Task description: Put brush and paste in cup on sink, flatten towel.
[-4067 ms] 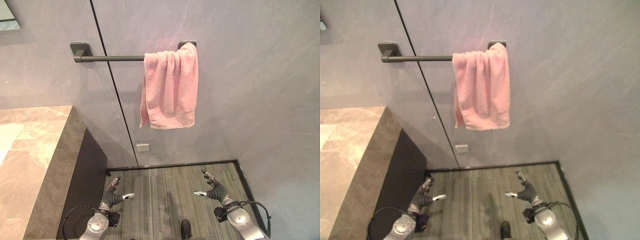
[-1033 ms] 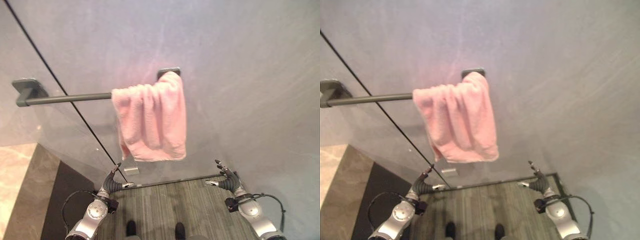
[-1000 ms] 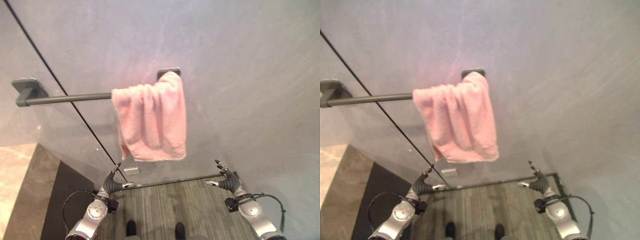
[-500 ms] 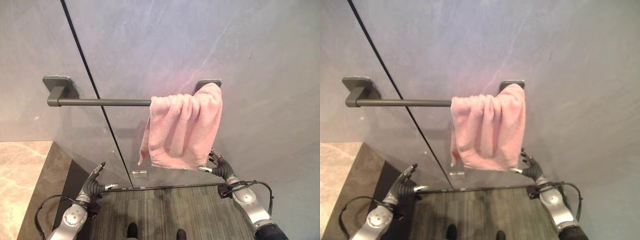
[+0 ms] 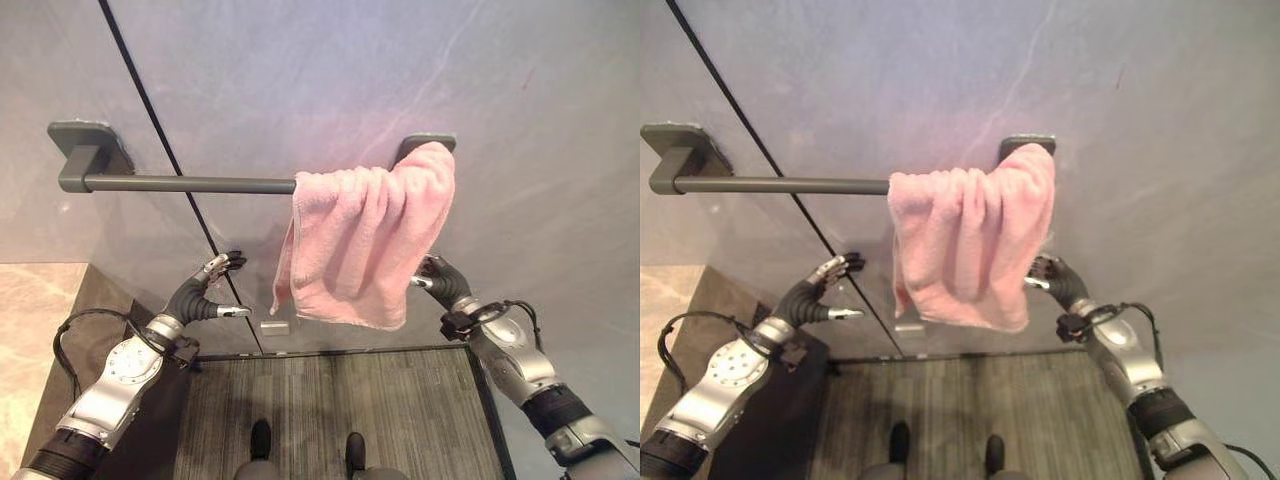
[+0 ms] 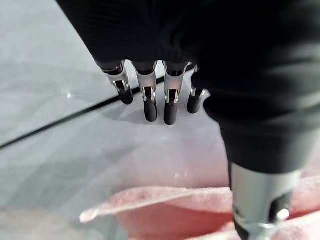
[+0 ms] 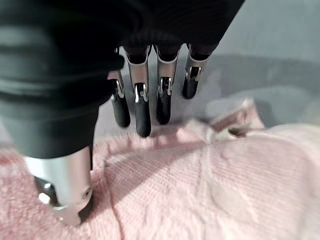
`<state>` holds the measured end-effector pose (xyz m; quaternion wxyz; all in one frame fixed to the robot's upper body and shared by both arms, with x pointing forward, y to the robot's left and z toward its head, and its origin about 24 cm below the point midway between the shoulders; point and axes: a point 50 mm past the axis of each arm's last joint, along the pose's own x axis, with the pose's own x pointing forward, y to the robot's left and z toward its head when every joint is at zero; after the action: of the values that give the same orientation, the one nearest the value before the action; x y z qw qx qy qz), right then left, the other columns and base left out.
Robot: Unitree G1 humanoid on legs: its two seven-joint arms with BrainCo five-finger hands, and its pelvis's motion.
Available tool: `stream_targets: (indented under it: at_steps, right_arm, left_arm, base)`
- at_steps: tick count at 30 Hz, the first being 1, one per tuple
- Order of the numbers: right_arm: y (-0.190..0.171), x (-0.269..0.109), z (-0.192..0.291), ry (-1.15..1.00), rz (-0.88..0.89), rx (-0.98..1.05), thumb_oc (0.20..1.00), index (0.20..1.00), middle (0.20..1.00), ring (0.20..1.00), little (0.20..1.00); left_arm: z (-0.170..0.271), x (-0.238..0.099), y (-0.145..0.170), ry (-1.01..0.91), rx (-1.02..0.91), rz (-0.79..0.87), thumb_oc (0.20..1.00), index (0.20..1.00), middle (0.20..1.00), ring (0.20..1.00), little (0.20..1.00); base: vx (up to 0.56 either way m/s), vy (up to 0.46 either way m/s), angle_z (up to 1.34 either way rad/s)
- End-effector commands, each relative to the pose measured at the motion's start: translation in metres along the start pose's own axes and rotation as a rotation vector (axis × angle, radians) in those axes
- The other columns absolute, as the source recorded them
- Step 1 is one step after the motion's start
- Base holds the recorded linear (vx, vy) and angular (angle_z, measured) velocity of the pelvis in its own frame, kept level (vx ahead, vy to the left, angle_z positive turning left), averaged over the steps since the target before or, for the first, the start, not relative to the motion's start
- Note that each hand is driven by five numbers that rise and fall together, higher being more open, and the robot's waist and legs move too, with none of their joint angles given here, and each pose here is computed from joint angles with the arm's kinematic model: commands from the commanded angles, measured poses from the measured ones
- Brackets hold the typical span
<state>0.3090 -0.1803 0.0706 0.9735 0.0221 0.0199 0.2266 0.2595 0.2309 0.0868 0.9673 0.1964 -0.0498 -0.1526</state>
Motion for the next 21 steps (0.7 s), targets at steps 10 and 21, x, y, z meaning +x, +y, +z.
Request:
stream_targets:
  at_steps: [10, 21]
  right_arm:
    - [0.041, 0.051, 0.066, -0.239, 0.152, 0.037, 1.000, 1.000, 1.000, 1.000, 1.000]
    - [0.046, 0.049, 0.076, -0.285, 0.169, 0.026, 1.000, 1.000, 1.000, 1.000, 1.000]
  left_arm:
    - [0.044, 0.046, -0.019, -0.224, 0.023, -0.060, 1.000, 1.000, 1.000, 1.000, 1.000]
    - [0.054, 0.055, -0.027, -0.271, 0.018, -0.043, 1.000, 1.000, 1.000, 1.000, 1.000]
  base:
    - [-0.02, 0.002, -0.02]
    - [-0.01, -0.003, -0.01]
